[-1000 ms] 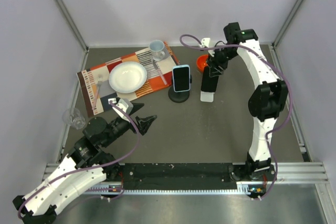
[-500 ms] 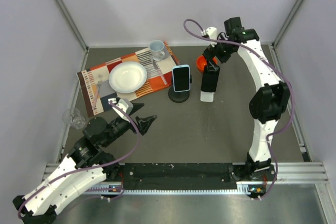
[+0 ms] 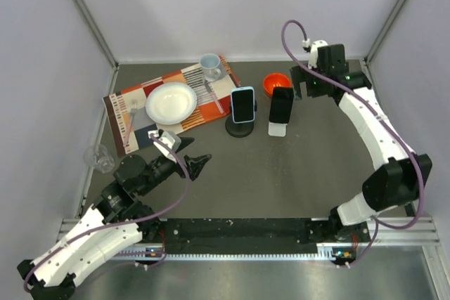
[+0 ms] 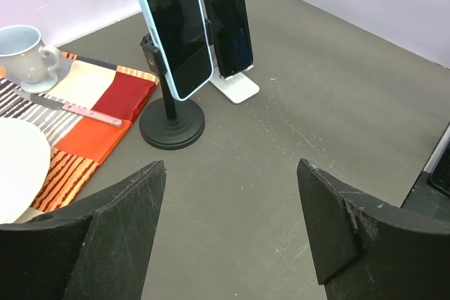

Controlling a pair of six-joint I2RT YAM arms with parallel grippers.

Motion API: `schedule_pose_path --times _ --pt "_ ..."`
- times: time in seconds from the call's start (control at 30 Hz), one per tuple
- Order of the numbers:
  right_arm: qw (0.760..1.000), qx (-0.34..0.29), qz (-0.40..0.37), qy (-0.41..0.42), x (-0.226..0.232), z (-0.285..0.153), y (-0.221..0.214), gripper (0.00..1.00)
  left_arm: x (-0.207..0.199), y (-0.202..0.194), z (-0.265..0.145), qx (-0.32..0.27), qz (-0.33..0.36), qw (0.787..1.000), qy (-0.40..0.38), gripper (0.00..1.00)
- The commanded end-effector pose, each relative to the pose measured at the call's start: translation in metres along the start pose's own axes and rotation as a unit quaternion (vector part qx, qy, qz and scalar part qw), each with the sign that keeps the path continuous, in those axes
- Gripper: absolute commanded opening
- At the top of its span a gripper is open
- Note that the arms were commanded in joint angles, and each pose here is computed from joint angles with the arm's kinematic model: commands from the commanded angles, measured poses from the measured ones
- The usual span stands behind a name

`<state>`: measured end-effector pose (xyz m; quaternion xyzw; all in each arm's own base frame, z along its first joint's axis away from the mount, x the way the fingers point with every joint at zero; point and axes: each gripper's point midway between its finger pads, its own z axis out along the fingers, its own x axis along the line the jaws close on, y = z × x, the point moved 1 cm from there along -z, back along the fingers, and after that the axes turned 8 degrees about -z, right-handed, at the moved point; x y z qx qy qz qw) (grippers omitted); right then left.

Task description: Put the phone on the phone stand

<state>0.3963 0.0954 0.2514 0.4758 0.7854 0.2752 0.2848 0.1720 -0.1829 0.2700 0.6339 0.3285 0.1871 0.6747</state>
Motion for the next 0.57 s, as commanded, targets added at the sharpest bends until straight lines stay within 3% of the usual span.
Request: schedule_pose_path --times 0.0,0.07,0.1,0.23,0.4,0.53 --pt "0.983 -0.093 0.125 -0.097 -0.018 -0.041 0.0 0.99 0.0 0.011 0.004 -0.024 0.01 1.0 0.0 0.8" --pt "0.98 -0.128 0.133 -0.067 -0.003 -0.036 -0.015 0.99 0.001 0.011 0.005 -0.023 0.011 1.0 0.002 0.8" --pt "0.972 -0.175 0.146 -0.058 0.001 -0.055 -0.009 0.99 0.001 0.011 0.005 -0.022 0.011 1.0 0.003 0.8" --pt "0.939 -0.265 0.219 0.0 0.025 -0.068 -0.018 0.99 0.002 0.009 0.007 -0.014 0.012 1.0 0.007 0.8" --pt "0.914 -0.296 0.278 0.032 0.04 -0.068 -0.04 0.99 0.0 0.016 0.008 -0.018 0.005 1.0 0.003 0.8" --pt "0.912 -0.305 0.268 0.061 0.05 -0.08 -0.043 0.99 -0.003 0.033 0.006 -0.028 0.001 1.0 0.003 0.82"
